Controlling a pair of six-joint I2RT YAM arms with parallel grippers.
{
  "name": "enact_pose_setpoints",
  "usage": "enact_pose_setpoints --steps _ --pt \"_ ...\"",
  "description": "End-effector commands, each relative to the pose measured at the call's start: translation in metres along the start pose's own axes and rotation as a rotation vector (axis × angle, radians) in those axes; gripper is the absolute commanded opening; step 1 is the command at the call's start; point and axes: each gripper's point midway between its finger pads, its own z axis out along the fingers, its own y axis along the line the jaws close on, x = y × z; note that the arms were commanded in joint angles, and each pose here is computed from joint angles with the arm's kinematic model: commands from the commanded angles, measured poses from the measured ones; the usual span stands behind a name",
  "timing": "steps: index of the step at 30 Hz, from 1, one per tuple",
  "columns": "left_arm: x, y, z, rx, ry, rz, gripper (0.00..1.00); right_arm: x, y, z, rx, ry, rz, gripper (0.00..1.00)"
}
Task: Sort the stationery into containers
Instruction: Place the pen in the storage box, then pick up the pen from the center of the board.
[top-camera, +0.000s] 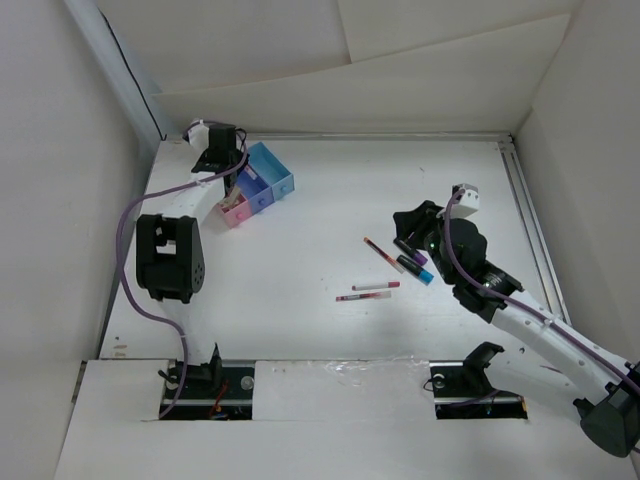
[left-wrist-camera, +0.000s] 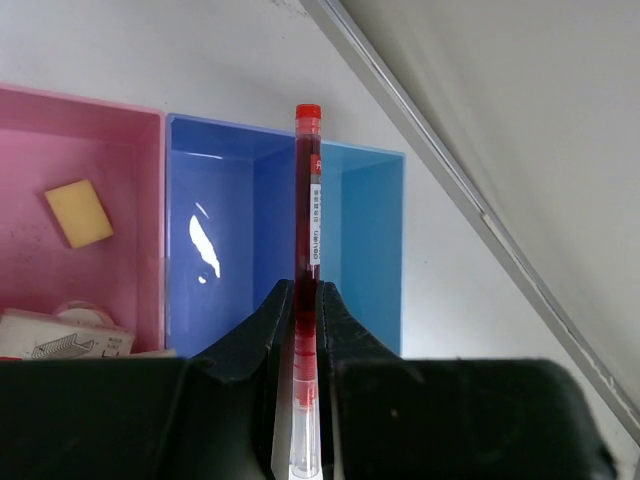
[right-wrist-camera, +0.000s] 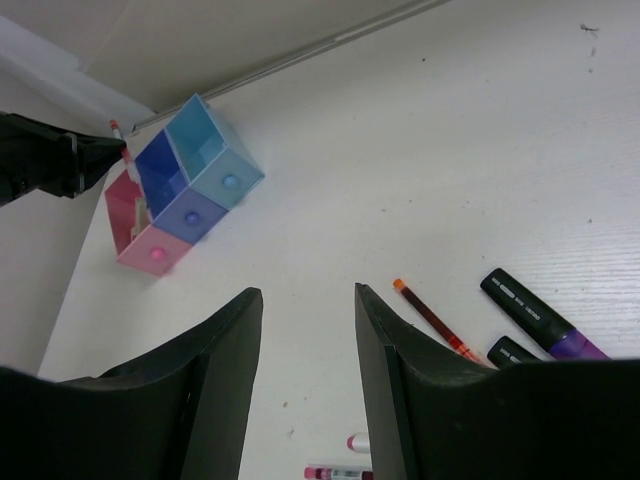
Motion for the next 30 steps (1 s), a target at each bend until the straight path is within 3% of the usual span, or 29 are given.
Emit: enact_pose_setpoints --steps 1,16,21,23,26,27,29,30 --pt "-0.004 0.009 0.005 -0.031 -0.037 -0.008 0.01 -0.027 0.014 -0.002 -0.035 -0.068 0.02 0.48" --pt "-0.012 0.007 0.005 -0.022 -0.069 0.051 0.27 -0.022 0.015 0.006 -0.024 -0.053 0.012 0.49" --pt "-0.025 -0.005 -0.01 0.03 -0.099 0.055 0.27 -0.019 0.014 0.007 -0.02 -0.046 0.009 0.49" --pt "-0.019 -0.025 -0.034 0.11 -0.109 0.097 0.22 -0.022 0.01 0.008 0.003 -0.062 0.009 0.49" --pt "-0.009 -0.053 -0.068 0.205 -0.119 0.145 0.21 -0.025 0.007 0.004 0.01 -0.079 0.014 0.45" --pt "0.012 -0.07 -0.084 0.253 -0.107 0.177 0.21 -0.03 0.006 0.002 0.014 -0.093 0.019 0.41" --pt "0.055 -0.087 -0.113 0.31 -0.07 0.245 0.19 -0.036 0.001 -0.002 0.035 -0.123 0.026 0.2" --pt "0.072 -0.09 -0.12 0.32 -0.051 0.276 0.19 -0.037 -0.001 -0.002 0.046 -0.131 0.027 0.2"
